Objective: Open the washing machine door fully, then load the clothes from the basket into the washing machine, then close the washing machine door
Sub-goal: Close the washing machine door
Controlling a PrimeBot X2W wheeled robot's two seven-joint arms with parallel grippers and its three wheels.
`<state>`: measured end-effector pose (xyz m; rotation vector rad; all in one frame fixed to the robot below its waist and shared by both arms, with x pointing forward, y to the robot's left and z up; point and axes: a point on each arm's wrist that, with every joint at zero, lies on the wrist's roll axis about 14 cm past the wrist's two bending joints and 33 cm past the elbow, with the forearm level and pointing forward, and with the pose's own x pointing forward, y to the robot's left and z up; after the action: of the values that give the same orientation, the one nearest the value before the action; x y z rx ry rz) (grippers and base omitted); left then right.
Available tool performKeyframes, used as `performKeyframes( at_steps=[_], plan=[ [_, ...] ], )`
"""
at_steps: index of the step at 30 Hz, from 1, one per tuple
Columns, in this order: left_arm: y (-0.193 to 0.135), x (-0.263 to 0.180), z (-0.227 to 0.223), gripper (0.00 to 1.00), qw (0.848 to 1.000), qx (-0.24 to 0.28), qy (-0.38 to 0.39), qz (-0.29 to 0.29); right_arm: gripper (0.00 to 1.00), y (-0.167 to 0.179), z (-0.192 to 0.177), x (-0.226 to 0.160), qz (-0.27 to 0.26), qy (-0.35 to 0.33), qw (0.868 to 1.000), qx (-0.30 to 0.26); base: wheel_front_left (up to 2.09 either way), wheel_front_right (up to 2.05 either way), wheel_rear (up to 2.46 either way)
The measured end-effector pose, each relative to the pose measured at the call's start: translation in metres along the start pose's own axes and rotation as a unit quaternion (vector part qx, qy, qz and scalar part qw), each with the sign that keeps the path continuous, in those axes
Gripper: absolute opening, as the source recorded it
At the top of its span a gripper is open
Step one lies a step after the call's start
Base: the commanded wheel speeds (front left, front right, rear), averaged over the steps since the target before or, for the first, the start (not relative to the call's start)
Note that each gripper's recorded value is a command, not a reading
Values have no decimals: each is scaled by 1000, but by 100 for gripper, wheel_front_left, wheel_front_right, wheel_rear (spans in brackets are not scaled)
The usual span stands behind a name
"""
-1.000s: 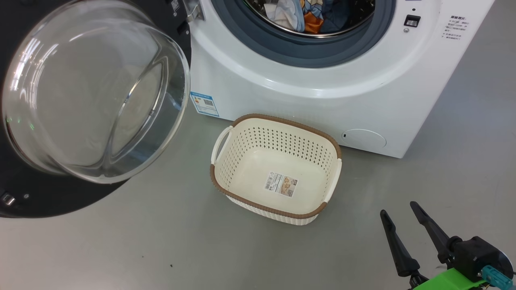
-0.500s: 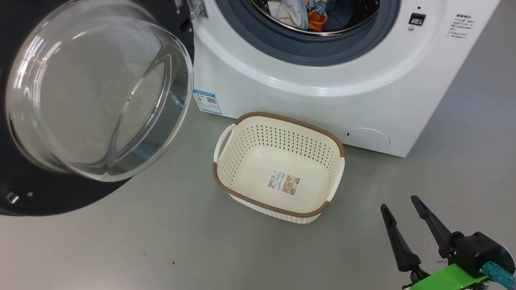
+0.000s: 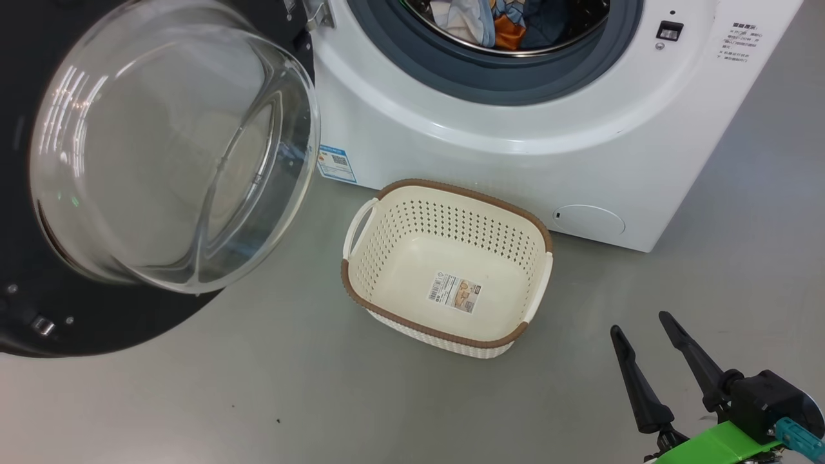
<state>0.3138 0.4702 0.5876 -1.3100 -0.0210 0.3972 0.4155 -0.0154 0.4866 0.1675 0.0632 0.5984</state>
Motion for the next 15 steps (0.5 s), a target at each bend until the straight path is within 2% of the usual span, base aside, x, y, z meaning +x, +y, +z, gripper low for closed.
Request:
performKeyframes(
  at_steps=[15],
  plan=[
    [-14,-15,-49,0,993,-15,103,-58,100,-2,12,-5,-13,-18,1000,-1,0,0,0]
  ],
)
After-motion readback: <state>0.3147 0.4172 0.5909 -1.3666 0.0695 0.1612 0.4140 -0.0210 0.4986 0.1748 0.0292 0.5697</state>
